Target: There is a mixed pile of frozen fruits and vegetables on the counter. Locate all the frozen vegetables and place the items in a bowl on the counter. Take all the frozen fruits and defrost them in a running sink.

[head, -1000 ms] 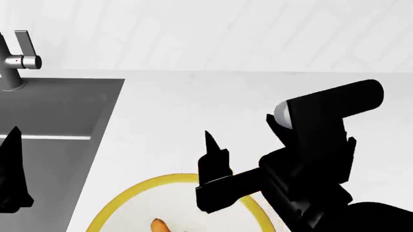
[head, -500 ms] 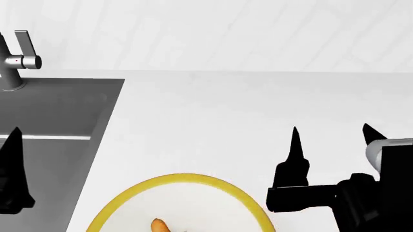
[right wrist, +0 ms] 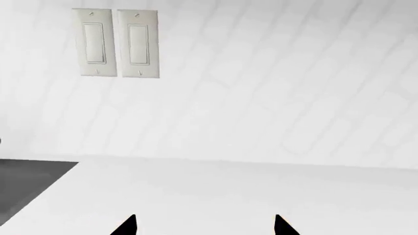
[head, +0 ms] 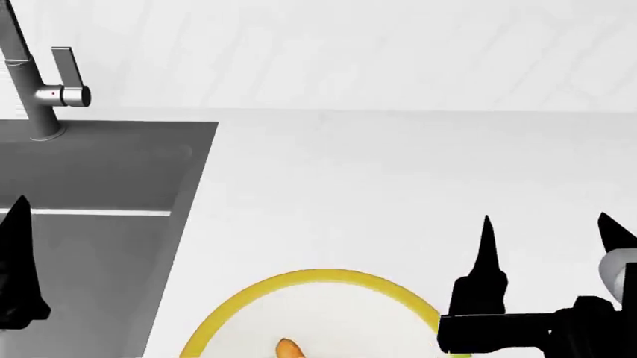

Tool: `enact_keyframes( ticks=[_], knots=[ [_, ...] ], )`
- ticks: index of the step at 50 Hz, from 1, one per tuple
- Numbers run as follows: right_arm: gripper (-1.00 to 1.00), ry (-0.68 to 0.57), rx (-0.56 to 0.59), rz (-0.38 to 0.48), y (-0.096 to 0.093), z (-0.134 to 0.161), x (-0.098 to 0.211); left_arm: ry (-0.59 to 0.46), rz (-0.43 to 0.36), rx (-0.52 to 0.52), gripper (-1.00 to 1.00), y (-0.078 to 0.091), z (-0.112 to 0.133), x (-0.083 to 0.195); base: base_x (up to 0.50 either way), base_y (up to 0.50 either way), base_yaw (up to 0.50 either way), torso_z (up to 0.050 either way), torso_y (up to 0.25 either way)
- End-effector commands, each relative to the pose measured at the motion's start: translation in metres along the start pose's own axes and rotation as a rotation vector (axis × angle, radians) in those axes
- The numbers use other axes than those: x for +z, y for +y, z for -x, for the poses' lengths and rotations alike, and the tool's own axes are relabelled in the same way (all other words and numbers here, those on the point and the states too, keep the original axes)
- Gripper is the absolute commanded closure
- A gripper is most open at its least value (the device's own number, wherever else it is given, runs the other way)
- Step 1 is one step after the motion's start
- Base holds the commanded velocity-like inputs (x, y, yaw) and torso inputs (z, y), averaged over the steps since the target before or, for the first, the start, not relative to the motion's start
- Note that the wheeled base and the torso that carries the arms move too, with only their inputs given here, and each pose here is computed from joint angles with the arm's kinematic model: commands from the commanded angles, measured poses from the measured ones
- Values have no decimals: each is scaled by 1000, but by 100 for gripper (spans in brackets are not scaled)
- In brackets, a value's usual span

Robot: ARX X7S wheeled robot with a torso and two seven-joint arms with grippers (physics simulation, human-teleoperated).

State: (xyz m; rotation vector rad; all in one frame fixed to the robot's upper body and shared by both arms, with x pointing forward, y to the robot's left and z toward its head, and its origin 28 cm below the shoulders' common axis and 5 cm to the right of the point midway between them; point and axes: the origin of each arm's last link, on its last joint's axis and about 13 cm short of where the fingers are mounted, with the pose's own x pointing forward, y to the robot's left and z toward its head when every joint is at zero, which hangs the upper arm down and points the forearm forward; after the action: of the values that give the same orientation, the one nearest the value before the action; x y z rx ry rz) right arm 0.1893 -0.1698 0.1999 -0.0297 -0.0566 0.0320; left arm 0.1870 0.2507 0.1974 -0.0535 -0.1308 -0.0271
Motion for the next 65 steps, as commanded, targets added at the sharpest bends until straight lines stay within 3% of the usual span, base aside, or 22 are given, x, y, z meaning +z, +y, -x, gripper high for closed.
enact_keyframes(
  ticks=[1,65],
  knots=[
    [-100,-15,24,-4,3,1,0,0,-5,12,-100,3,-1,-1,0,500,0,0,0],
    [-100,-52,21,-3,7,0,1,1,-11,3,-100,3,1,-1,7,485,0,0,0]
  ],
)
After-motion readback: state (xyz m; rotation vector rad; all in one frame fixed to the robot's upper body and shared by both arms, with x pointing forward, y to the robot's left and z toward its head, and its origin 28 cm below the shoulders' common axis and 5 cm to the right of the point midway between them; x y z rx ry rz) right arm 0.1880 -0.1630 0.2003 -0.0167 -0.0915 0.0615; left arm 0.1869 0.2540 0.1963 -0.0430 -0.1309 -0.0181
